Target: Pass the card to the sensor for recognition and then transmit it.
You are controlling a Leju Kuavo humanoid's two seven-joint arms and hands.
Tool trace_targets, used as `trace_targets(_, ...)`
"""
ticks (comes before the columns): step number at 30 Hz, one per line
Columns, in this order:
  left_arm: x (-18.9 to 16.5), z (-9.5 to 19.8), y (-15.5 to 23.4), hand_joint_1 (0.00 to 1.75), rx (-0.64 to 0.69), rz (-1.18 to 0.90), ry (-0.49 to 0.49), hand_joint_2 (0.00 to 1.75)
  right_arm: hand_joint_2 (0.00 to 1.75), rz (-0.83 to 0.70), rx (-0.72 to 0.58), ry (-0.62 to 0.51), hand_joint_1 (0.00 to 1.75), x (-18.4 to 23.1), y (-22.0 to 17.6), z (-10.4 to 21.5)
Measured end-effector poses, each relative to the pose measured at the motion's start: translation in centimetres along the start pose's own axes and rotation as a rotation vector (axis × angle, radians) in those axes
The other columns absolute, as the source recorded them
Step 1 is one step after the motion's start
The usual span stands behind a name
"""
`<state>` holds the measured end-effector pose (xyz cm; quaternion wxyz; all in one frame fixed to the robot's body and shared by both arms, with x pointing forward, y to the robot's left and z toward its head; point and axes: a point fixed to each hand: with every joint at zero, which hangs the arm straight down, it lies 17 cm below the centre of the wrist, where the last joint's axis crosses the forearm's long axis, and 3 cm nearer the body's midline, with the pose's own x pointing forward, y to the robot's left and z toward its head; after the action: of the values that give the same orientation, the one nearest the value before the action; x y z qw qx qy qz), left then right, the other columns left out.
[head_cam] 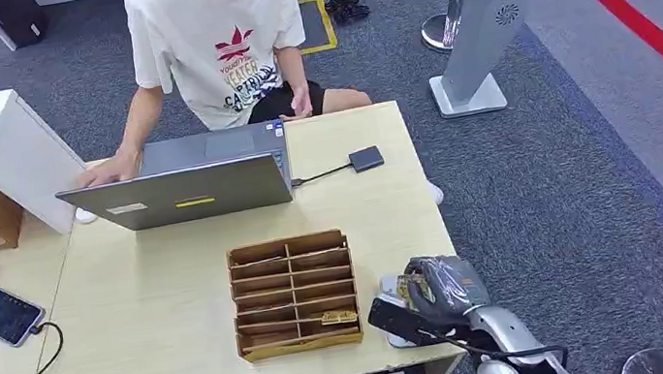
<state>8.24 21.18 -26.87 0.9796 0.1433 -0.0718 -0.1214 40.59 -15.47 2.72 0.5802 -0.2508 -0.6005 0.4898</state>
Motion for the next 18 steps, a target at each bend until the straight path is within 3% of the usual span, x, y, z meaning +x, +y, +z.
trace_targets(18,0.24,0.00,0.02,0.00,-0.001,-0.031,-0.008,0.00,1.75,0.005,0.017,-0.005,1.75,0.19,0.70,0.13)
